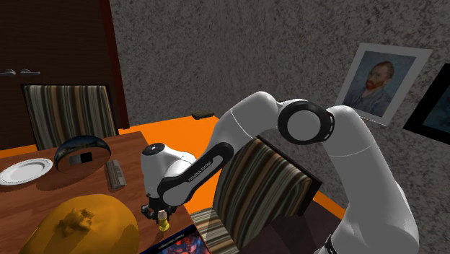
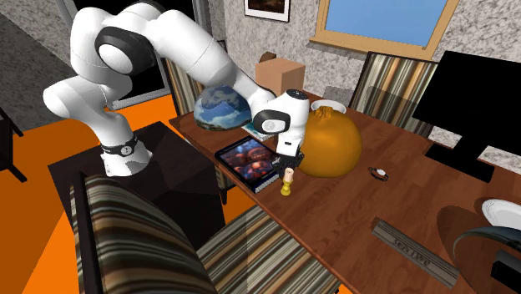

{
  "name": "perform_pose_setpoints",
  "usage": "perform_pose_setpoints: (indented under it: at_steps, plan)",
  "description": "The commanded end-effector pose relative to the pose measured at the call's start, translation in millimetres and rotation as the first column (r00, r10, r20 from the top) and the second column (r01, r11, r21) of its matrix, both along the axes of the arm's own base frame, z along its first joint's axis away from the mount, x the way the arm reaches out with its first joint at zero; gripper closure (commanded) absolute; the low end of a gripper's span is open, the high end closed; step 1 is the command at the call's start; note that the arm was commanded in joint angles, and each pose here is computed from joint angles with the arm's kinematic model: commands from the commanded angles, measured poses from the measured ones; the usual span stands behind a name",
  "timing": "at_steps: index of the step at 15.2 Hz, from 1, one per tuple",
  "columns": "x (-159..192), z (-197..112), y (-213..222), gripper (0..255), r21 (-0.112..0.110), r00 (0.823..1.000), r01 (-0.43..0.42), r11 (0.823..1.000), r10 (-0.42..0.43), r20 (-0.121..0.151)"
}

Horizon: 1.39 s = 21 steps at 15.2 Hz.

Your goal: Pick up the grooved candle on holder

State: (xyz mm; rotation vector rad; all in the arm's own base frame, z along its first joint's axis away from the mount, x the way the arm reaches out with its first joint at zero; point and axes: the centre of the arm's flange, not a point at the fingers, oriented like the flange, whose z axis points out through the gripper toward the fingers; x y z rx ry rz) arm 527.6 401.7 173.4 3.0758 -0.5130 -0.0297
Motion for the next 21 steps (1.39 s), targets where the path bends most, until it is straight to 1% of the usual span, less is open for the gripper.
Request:
perform_pose_setpoints:
  at_steps: [1, 4, 19, 21]
  plan:
    - [-0.2, -0.6, -0.3, 255, -0.001, 1.0, 0.0, 1.0, 0.0, -0.001]
    - [0.1, -0.8, -0.6, 255, -0.001, 1.0, 0.0, 1.0, 0.0, -0.001]
    - [0.1, 78.4, -0.6, 255, -0.001, 1.0, 0.0, 1.0, 0.0, -0.001]
    - [0.1, 79.2, -0.6, 255, -0.001, 1.0, 0.0, 1.0, 0.0, -0.001]
